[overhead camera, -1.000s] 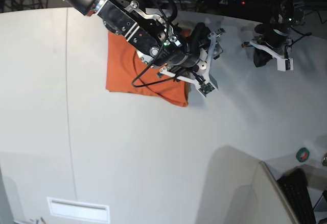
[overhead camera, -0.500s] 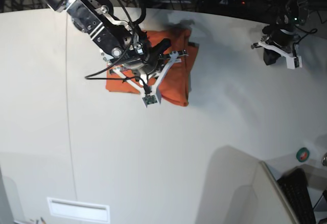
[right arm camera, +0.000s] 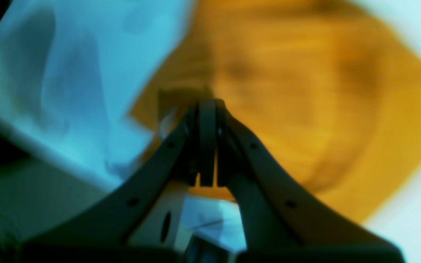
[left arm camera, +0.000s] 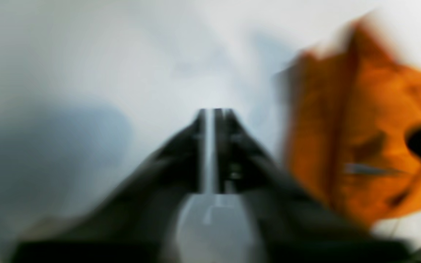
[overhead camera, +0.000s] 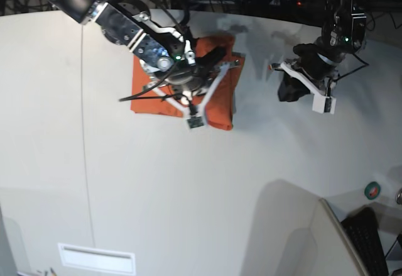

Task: Layout the t-shirt on the table in an organized manner, then fold the t-shirt properly
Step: 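Press the folded bundle flat with both grippers and release, then smooth the folded shirt's edge with the left gripper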

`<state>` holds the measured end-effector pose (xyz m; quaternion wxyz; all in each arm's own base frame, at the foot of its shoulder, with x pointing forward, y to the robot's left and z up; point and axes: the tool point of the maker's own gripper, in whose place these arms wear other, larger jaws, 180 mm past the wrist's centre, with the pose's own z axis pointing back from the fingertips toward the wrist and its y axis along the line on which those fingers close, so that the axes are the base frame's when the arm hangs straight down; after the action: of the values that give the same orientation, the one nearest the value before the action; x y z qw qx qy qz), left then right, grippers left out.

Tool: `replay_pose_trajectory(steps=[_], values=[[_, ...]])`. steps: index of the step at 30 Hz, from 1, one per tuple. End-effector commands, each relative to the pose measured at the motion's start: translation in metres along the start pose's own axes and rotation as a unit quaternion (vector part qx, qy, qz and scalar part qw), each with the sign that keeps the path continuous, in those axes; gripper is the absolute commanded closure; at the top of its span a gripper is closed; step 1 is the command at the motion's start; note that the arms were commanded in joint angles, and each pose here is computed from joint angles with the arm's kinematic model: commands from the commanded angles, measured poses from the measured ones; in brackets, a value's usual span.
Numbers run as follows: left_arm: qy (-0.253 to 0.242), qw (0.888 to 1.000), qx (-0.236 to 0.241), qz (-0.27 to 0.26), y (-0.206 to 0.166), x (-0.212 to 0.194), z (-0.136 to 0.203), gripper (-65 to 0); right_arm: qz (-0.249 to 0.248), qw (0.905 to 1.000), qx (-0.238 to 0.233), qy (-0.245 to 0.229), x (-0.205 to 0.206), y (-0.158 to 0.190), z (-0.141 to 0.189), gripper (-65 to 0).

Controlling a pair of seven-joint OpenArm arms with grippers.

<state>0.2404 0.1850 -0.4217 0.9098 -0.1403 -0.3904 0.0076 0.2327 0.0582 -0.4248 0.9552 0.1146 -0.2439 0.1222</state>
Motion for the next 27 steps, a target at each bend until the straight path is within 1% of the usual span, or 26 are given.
replay_pose_trajectory(steps=[1,3,5,6,9,14,20,23,24,25,27], values=[[-0.011,1.000,-0.004,-0.008,-0.003,0.010,0.003,-22.4,-0.017,0.9997,0.004,-0.016,0.011,-0.004,0.009,0.0],[-0.010,1.000,-0.016,-0.003,-0.016,0.009,-0.001,-39.0,-0.041,0.9988,-0.008,-0.026,0.016,-0.025,0.020,0.0],[-0.010,0.999,-0.041,-0.010,-0.036,0.012,-0.010,-48.2,-0.064,0.9970,-0.021,-0.038,0.020,-0.046,0.030,0.0],[-0.003,0.998,-0.054,-0.014,-0.045,0.009,-0.015,-50.8,-0.073,0.9959,-0.029,-0.044,0.022,-0.057,0.034,0.0],[0.018,0.996,-0.081,-0.018,-0.066,-0.003,-0.029,-53.5,-0.091,0.9930,-0.052,-0.055,0.023,-0.082,0.042,0.0],[0.041,0.993,-0.108,-0.012,-0.089,-0.015,-0.053,-52.7,-0.109,0.9904,-0.066,-0.052,0.016,-0.097,0.044,0.0],[0.068,0.992,-0.105,0.004,-0.089,-0.027,-0.075,-52.5,-0.112,0.9904,-0.067,-0.045,0.009,-0.096,0.043,0.0],[0.085,0.990,-0.113,0.002,-0.098,-0.035,-0.084,-51.2,-0.110,0.9904,-0.071,-0.044,0.007,-0.100,0.044,0.0],[0.091,0.989,-0.117,-0.002,-0.101,-0.038,-0.086,-47.1,-0.108,0.9904,-0.075,-0.043,0.006,-0.103,0.044,0.0],[0.098,0.988,-0.120,-0.006,-0.103,-0.042,-0.087,-40.3,-0.106,0.9904,-0.077,-0.043,0.006,-0.105,0.045,0.0],[0.100,0.987,-0.122,-0.009,-0.105,-0.044,-0.088,-22.4,-0.105,0.9904,-0.079,-0.042,0.005,-0.108,0.045,0.0]])
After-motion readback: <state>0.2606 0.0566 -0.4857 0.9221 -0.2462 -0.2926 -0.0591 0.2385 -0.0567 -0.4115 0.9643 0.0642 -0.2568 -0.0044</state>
